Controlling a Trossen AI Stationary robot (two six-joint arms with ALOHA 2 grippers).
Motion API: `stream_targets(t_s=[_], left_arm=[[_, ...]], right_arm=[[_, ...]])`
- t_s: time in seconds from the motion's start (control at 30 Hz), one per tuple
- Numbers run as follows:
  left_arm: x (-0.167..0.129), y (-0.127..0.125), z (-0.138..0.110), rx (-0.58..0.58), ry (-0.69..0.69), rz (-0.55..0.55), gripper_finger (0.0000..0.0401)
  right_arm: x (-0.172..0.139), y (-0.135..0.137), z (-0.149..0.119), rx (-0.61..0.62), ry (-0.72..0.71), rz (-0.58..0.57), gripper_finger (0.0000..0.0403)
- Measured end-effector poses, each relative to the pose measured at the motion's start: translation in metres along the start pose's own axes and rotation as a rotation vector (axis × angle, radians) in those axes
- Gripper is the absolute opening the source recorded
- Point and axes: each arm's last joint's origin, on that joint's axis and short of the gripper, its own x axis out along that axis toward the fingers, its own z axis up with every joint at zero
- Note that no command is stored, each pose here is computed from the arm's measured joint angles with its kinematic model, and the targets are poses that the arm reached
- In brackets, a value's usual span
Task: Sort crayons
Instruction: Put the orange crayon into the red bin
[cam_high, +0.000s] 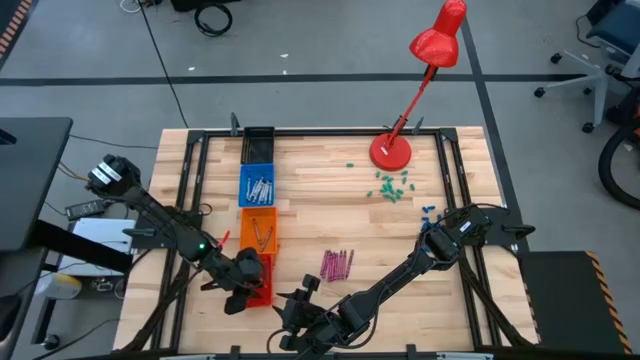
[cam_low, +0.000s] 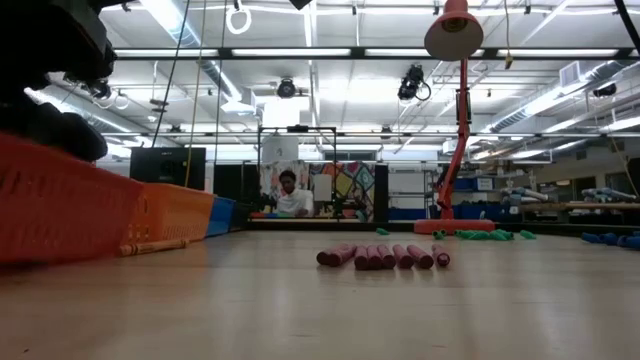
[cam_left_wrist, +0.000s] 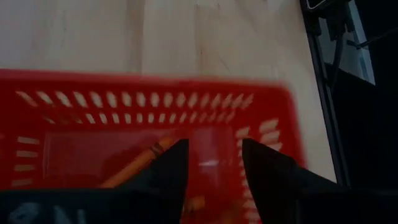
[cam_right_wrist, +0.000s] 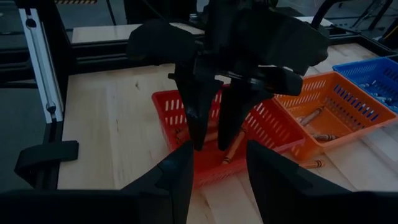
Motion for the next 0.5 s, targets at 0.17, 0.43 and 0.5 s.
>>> stream_targets(t_s=[0.17, 0.43, 0.5], left_arm=[[-0.004, -0.001, 0.003, 0.051, -0.037, 0.011, 0.0164], [-0.018, -0.004, 0.01, 0.088, -0.098, -0.021, 0.0164], [-0.025, -0.007, 0.012, 0.106, -0.145, -0.021, 0.0164]], right_arm=[[0.0, 0.0, 0.0, 0.0, 0.0, 0.0, 0.0151], [0.0, 0.0, 0.0, -0.003, 0.0, -0.001, 0.0151], [0.0, 0.0, 0.0, -0.003, 0.0, 0.0, 0.0151]])
